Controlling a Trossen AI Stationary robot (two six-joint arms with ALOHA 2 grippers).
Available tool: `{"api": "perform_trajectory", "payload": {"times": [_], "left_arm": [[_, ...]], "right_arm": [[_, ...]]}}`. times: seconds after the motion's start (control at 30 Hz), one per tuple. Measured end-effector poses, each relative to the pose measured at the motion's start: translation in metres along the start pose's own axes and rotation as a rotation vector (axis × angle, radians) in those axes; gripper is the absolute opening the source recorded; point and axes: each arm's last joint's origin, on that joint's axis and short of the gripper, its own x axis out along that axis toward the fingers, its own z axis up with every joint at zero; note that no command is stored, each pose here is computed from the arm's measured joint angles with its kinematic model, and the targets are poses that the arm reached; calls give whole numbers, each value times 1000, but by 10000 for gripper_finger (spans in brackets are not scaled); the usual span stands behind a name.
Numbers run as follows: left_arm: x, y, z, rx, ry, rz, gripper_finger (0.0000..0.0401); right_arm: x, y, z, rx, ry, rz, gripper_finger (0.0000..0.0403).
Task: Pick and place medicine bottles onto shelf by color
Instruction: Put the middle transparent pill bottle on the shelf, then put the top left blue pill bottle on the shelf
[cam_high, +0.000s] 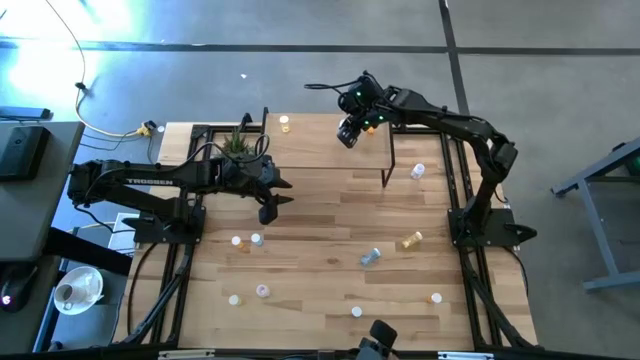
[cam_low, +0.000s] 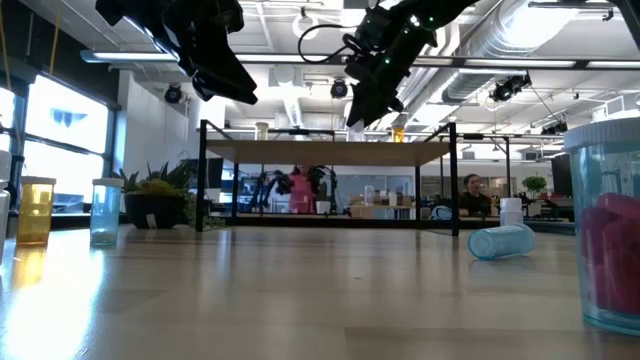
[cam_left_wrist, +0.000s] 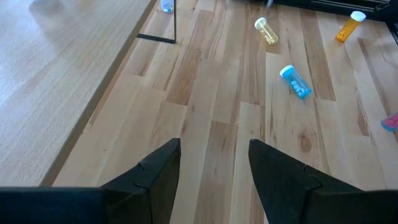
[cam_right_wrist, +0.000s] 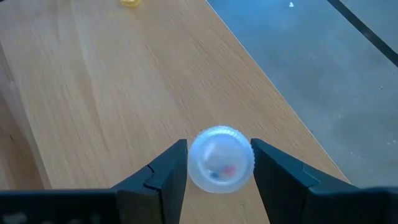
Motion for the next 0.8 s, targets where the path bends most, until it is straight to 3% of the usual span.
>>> {"api": "perform_trajectory", "payload": {"times": [0.43, 0.8], "left_arm": [[0, 0, 0, 0, 0, 0, 181], [-2, 0, -3, -31, 33, -8, 181]], "right_arm": [[-3, 0, 2, -9, -6, -1, 169], [-42, 4, 24, -37, -1, 28, 169]]}}
